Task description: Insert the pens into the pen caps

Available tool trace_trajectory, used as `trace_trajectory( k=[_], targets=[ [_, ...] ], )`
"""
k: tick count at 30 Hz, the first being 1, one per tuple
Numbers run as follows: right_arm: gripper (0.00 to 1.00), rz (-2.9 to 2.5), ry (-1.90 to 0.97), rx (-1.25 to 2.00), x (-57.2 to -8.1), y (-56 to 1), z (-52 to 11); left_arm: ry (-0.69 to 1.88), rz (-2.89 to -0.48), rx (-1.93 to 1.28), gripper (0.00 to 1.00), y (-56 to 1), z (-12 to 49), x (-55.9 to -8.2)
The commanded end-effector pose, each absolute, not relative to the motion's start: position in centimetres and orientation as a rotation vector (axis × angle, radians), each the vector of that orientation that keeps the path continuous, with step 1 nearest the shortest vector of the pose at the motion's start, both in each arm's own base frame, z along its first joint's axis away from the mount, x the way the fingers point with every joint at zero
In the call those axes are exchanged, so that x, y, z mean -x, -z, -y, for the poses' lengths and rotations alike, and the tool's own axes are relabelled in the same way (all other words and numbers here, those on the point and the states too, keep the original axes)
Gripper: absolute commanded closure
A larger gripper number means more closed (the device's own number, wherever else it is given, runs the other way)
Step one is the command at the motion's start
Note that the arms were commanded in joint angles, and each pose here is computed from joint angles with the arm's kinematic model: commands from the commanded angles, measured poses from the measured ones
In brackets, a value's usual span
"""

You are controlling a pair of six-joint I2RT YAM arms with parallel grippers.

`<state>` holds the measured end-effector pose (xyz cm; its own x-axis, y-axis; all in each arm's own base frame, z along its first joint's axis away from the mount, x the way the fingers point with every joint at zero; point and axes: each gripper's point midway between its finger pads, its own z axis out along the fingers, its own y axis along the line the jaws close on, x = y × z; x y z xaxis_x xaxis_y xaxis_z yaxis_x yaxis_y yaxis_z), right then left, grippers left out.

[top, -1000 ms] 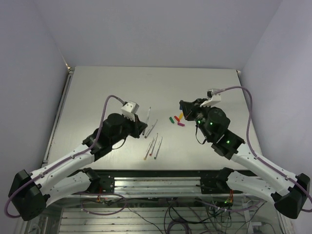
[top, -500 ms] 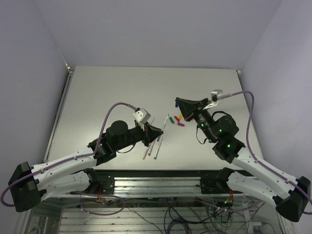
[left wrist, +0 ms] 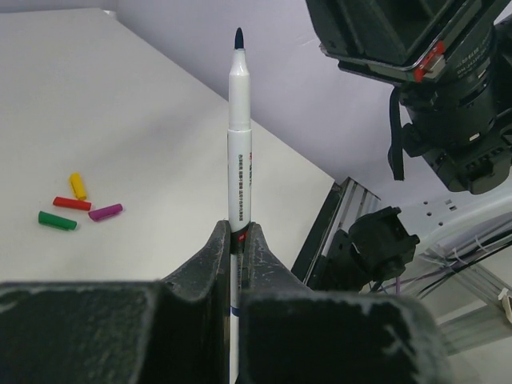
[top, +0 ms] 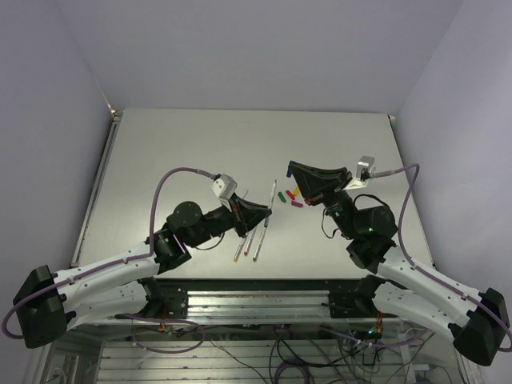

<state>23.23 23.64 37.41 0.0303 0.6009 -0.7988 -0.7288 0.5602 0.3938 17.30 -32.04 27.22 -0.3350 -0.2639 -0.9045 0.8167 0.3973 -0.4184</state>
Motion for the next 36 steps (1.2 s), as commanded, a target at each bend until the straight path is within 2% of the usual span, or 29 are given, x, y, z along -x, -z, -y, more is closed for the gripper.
trace_trajectory(
  k=[1, 36],
  targets=[
    [1.0, -1.012, -1.108, 0.119, -22.0, -40.1, -23.3, 1.268, -1.443, -0.515, 0.93, -29.6, 32.4, -16.5],
    [1.0, -1.075, -1.212, 0.148, -21.9, -37.5, -25.5, 1.279, -1.422, -0.515, 0.93, -30.3, 33.4, -16.5]
  ],
)
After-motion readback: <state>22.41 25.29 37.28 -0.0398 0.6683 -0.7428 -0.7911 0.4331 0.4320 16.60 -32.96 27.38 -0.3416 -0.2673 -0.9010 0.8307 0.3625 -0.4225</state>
